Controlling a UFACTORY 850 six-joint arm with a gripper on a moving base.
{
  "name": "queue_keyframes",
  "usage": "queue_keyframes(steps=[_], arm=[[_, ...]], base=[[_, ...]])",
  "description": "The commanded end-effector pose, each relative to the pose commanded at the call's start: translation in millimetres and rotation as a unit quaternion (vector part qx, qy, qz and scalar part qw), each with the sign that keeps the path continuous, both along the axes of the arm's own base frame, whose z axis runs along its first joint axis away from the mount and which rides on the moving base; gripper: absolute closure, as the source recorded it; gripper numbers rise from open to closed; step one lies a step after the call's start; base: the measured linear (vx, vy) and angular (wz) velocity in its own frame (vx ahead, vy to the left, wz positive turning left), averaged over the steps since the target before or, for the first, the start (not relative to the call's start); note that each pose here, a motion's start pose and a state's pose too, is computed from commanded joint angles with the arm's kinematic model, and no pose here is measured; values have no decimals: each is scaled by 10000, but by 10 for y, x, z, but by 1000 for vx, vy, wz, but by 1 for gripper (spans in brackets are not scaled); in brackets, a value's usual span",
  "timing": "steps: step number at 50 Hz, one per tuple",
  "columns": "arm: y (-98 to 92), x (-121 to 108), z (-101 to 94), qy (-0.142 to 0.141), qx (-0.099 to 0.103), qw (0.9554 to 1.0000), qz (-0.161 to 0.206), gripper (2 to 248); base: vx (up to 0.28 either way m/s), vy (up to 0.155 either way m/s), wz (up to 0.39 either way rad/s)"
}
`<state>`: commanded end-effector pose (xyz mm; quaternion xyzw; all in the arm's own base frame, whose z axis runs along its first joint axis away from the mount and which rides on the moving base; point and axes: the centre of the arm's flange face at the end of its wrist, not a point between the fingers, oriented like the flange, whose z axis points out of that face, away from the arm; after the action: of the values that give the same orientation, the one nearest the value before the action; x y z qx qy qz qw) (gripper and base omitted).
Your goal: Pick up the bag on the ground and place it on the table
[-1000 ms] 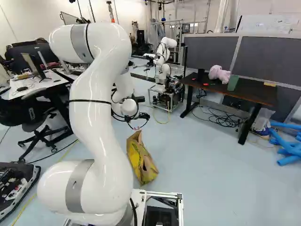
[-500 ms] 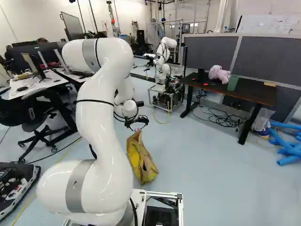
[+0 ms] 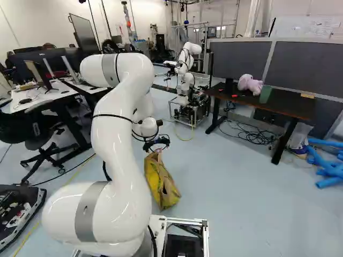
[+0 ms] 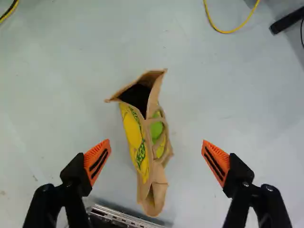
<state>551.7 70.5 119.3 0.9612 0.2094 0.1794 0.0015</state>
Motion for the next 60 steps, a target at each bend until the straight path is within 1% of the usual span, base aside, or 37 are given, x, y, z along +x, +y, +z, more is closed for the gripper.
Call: queue_keyframes(steps=[10,15,42,60], arm=[[2,21,-145,38,-188,9986,489,3],[2,28,-219,84,-243,9977,622,3],[-2,44,-629,466,-323,9959,705,3],[-5,36,-906,766,-403,9923,884,3]], base=[[0,0,0],[0,0,0],[0,0,0],[0,0,0]])
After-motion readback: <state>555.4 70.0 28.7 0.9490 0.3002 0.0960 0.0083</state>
